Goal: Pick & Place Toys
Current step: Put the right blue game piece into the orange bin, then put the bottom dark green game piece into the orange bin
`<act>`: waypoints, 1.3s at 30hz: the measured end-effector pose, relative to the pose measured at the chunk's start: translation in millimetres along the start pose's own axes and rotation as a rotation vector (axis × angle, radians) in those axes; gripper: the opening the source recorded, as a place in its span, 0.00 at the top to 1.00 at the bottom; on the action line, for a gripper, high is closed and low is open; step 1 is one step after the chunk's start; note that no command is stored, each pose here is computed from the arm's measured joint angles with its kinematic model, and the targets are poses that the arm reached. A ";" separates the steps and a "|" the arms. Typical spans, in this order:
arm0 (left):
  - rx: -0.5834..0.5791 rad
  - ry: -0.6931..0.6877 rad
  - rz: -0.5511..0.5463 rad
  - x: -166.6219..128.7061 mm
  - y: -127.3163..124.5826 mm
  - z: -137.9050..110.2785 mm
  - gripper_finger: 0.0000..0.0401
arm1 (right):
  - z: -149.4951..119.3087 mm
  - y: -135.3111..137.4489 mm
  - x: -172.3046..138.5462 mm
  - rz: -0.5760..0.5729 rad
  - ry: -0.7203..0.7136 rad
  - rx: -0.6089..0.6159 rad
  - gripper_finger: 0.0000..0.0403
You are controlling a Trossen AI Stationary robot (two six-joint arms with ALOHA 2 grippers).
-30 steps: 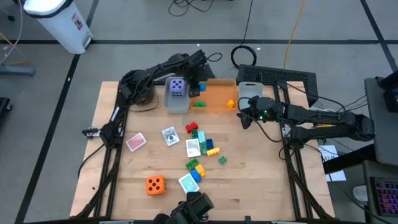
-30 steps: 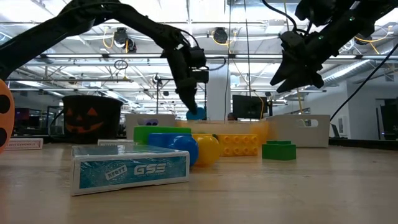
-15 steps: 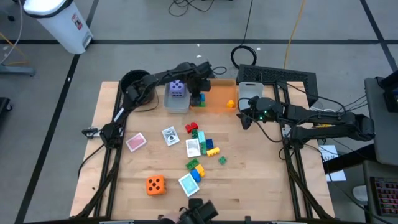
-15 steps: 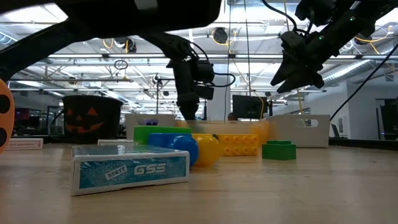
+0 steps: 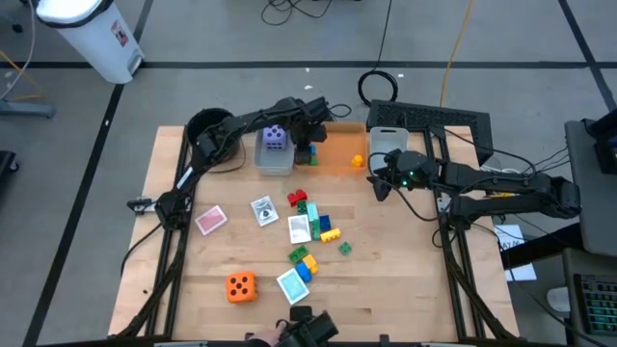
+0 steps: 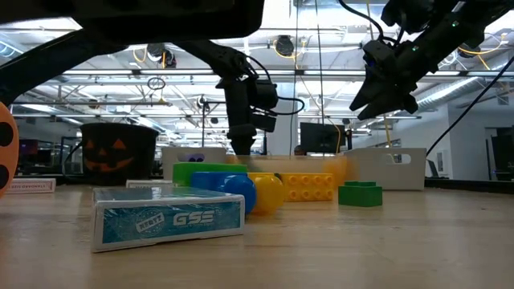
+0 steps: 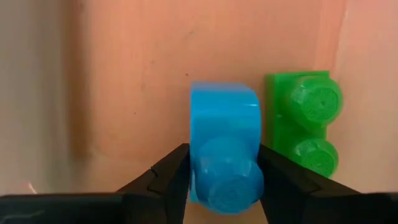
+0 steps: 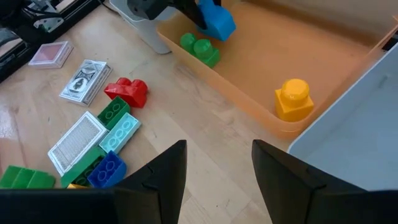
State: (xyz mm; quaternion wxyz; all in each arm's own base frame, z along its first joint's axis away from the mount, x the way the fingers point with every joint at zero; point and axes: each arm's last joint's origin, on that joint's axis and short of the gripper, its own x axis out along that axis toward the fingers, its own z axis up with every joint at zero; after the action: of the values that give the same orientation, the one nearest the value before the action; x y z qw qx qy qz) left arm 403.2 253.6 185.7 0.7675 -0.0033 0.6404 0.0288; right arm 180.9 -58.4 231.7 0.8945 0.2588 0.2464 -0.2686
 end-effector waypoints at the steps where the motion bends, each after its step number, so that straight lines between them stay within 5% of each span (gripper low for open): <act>1: -0.001 0.000 0.000 0.0 0.0 0.0 0.55 | 0.0 0.0 0.0 0.000 0.000 0.000 0.58; 10: -0.029 0.001 0.002 0.0 0.1 0.0 0.37 | 0.0 0.0 0.0 0.000 0.000 -0.005 0.58; 21: -0.068 -0.045 0.053 -40.1 4.1 10.7 0.39 | 0.1 0.1 0.0 0.001 -0.001 -0.004 0.58; 26: -0.191 -0.201 0.077 -77.6 6.5 21.9 0.39 | -0.1 0.5 0.0 0.015 0.006 -0.002 0.58; 39: -0.371 -0.817 -0.103 -210.8 -8.1 17.6 0.42 | -0.7 2.3 -0.2 0.071 0.034 0.000 0.58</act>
State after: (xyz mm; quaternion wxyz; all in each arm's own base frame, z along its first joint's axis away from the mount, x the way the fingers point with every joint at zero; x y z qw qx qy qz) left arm 383.4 237.9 395.9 0.9442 -0.1611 0.2678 0.1040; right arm 182.0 -56.2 232.1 0.8992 0.2720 0.2520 -0.2322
